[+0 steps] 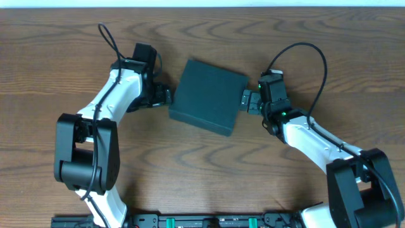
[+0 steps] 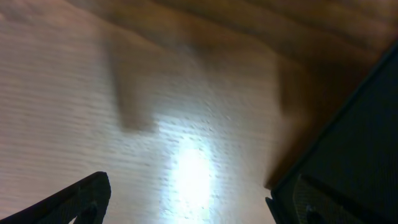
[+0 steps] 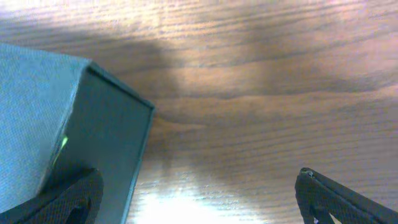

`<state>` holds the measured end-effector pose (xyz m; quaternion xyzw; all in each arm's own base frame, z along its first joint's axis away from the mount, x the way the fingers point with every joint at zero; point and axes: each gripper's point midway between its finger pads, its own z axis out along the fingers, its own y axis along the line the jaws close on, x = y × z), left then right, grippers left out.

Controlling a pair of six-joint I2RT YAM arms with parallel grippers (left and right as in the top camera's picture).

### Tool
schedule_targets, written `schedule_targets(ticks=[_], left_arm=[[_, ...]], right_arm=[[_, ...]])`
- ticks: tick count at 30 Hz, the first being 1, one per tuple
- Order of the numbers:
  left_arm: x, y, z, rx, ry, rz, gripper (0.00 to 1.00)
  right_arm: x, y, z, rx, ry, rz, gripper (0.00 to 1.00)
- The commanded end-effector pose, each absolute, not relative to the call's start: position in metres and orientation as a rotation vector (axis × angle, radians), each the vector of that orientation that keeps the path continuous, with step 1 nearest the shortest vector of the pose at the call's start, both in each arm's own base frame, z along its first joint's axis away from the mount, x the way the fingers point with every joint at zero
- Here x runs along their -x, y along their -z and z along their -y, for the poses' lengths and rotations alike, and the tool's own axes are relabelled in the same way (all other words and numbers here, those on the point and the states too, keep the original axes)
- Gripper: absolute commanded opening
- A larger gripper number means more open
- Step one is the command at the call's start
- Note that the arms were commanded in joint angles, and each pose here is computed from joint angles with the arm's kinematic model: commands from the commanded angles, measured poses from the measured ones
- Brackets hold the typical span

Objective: Pack container
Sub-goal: 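Squeeze the box between both grippers to align it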

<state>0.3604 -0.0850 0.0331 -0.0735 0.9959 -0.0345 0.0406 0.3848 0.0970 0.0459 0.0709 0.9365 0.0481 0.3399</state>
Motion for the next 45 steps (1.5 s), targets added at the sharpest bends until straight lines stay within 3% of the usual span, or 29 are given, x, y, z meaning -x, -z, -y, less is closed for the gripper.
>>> schedule_targets(ticks=[1,12,39,45], left_arm=[[-0.34,-0.024,0.107,0.199,0.146,-3.121,0.95],[-0.309,-0.03,0.109,0.357,0.064,-3.21,0.95],[-0.318,-0.033,0.079,0.308,-0.005,-3.188,0.95],[-0.323,-0.052,0.08,0.301,0.024,-3.128,0.95]], right_arm=[[-0.389,-0.051,-0.1,-0.17,-0.133,-2.416,0.99],[-0.391,-0.053,-0.106,-0.15,-0.173,-2.407,0.99],[-0.383,-0.054,-0.137,-0.11,-0.233,-2.411,0.99],[-0.386,-0.074,-0.136,-0.074,-0.215,-2.37,0.99]])
